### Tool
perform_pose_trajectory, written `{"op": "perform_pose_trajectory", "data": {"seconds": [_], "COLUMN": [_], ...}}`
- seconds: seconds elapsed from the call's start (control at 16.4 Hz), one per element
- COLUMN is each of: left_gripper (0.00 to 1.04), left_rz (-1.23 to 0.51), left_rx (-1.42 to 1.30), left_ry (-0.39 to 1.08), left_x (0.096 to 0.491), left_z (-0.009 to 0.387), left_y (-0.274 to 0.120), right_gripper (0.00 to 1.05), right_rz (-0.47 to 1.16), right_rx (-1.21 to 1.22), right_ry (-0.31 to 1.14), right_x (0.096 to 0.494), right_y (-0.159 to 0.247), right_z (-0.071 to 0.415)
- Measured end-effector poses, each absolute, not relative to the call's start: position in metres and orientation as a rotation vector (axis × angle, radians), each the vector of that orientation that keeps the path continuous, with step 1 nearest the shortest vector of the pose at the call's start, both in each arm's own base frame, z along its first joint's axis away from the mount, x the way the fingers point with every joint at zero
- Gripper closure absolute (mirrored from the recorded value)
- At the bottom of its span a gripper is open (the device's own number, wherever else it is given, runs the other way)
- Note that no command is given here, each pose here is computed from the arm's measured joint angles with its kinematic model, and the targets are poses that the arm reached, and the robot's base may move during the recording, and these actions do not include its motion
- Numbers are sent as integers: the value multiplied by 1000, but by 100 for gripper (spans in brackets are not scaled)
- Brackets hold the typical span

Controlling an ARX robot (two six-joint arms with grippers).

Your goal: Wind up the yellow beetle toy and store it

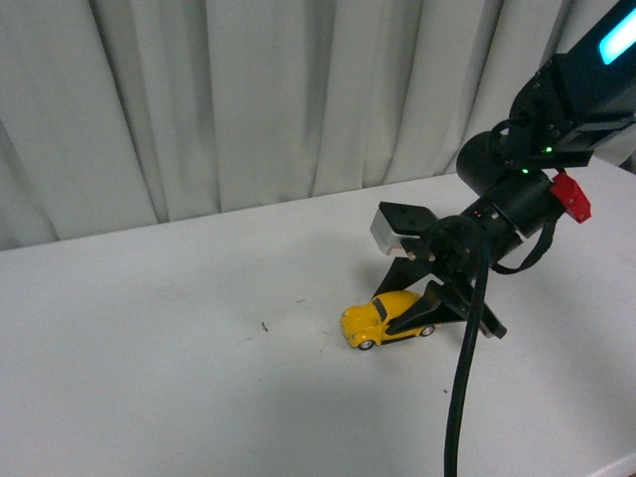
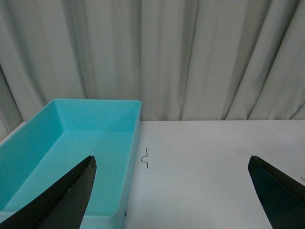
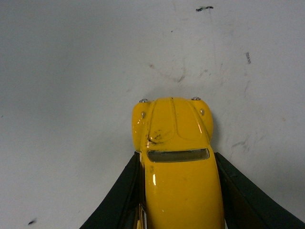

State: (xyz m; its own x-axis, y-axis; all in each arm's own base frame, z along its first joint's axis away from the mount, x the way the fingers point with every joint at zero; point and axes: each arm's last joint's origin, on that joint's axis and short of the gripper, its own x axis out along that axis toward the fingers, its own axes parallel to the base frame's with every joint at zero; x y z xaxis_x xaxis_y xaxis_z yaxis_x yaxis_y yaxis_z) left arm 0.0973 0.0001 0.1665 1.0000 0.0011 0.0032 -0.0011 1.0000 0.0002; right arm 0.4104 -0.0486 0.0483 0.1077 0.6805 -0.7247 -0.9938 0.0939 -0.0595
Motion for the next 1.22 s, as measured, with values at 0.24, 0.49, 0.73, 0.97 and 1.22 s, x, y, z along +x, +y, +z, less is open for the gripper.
{"op": "perform_pose_trajectory", "data": {"seconds": [0.24,0.49,0.73,0.97,1.22], "left_gripper": [7,7,7,7,7], "left_rz": [1,1,1,1,2], "left_rx": [0,0,0,0,0], "left_ry": [-3,-3,-3,-3,-3], "left_x": [97,97,97,97,97], "left_z": [166,166,166,166,166], "left_y": [0,0,0,0,0], "right_gripper": [65,65,65,42,7], "right_rz": [1357,1340,1325,1296,1286], "right_rx": [-621,-580,-544,-586,-576], "right_ry": [621,648,674,699,709], "right_x": [388,368,360,361,358], "right_y": [-68,-82,-92,-98,-102], "right_z": [47,46,46,42,39]}}
